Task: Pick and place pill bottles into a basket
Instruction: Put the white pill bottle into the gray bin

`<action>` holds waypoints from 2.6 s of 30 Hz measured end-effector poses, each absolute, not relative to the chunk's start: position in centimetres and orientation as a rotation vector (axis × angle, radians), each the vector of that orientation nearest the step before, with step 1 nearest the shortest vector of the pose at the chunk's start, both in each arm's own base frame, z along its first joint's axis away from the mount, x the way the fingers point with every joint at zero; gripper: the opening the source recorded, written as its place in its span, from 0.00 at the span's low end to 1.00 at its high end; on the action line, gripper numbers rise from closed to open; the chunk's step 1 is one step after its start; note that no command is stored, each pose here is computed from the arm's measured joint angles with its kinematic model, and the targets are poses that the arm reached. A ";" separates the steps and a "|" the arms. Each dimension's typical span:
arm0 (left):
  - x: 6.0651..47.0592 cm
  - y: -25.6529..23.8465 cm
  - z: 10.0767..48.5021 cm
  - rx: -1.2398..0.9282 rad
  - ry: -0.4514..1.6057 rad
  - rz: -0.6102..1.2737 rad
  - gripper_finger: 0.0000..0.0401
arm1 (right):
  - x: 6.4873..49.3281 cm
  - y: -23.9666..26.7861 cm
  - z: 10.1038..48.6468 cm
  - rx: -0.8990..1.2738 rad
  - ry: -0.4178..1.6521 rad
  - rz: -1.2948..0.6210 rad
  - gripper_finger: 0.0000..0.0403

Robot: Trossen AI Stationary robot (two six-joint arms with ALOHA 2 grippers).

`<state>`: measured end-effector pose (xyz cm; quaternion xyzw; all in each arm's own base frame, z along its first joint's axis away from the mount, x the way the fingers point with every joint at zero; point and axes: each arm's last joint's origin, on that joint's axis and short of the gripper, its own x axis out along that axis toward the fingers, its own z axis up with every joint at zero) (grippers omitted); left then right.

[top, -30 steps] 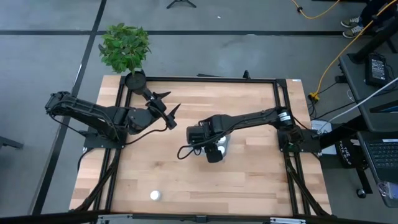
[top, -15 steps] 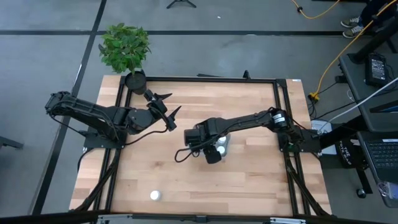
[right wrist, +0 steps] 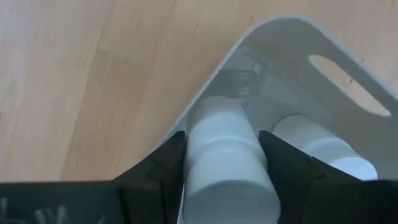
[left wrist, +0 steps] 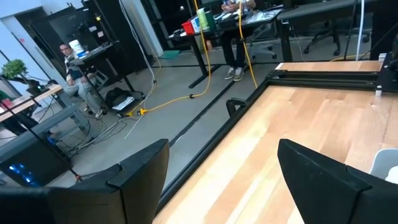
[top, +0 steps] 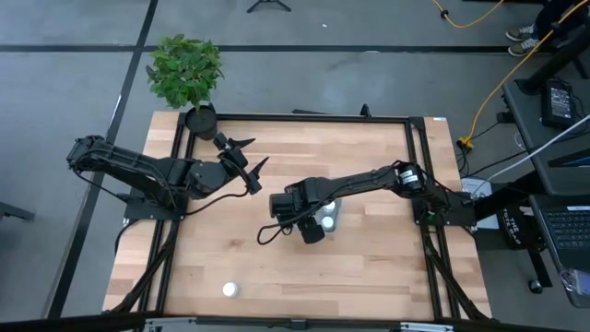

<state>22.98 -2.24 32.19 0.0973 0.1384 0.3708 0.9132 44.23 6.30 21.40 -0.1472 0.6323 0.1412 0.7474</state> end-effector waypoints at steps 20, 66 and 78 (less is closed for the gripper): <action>23.0 -2.2 32.2 0.169 0.272 0.770 0.73 | 45.1 5.1 20.3 -0.353 1.361 0.312 0.42; 23.0 -2.2 32.2 0.162 0.269 0.770 0.73 | 45.4 5.0 18.6 -0.341 1.476 0.320 0.75; 22.6 -2.2 32.8 0.184 0.254 0.768 0.73 | 46.1 5.1 26.4 -0.411 1.337 0.204 0.71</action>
